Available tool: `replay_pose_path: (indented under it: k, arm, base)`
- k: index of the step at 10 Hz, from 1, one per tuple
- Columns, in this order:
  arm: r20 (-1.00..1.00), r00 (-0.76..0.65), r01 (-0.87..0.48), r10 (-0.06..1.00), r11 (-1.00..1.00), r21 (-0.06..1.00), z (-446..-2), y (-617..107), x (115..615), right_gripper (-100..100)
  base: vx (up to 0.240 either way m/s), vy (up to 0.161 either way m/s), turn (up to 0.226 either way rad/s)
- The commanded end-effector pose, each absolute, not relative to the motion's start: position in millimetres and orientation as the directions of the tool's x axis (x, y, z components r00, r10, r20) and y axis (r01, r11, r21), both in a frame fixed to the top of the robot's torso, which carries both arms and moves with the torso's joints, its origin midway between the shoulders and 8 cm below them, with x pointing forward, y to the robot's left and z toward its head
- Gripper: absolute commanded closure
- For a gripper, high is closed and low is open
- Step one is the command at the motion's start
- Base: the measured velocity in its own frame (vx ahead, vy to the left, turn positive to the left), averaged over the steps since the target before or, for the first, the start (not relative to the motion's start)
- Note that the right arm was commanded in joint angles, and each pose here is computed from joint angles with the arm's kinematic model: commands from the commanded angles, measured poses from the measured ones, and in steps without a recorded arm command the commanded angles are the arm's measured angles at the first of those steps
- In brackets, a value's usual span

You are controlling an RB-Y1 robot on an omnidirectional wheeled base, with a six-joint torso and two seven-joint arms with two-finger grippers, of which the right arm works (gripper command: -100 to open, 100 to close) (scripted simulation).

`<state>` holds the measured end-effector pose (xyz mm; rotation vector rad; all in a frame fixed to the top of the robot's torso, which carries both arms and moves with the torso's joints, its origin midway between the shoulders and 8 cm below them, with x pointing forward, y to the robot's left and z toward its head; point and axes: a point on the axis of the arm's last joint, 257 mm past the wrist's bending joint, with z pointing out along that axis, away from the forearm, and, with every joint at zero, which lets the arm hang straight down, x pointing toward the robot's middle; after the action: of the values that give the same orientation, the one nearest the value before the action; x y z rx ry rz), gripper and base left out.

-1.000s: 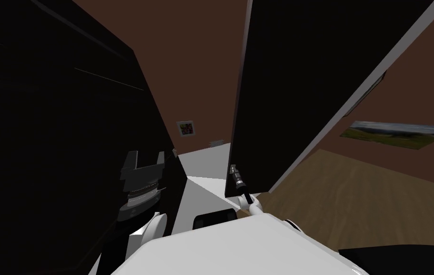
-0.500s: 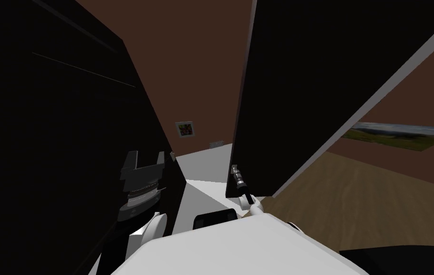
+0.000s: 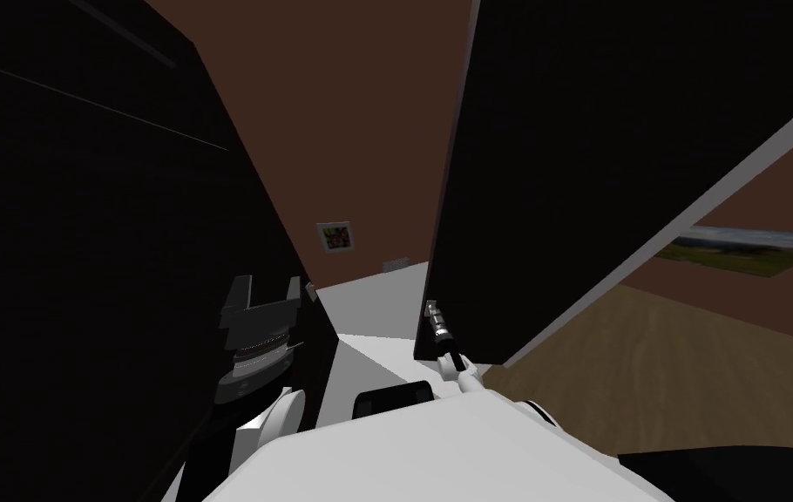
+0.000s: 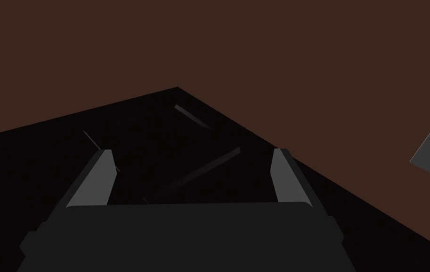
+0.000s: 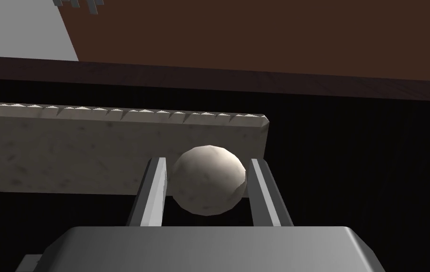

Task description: Push the door open

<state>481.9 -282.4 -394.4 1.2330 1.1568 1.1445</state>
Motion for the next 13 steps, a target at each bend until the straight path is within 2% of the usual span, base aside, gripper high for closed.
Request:
replay_pose_path:
  k: [1, 3, 13]
  arm:
    - [-0.021, 0.112, -0.005, 0.994, 0.022, 1.000, -392, -303, 480, 100]
    - [-0.021, 0.112, -0.005, 0.994, 0.022, 1.000, -392, -303, 480, 100]
    - [-0.015, 0.258, -0.002, 0.966, 0.016, 1.000, -391, -364, 470, 100]
  base:
    - [0.174, 0.072, -0.072]
    - [0.080, 0.022, -0.012]
    - [0.160, 0.044, -0.058]
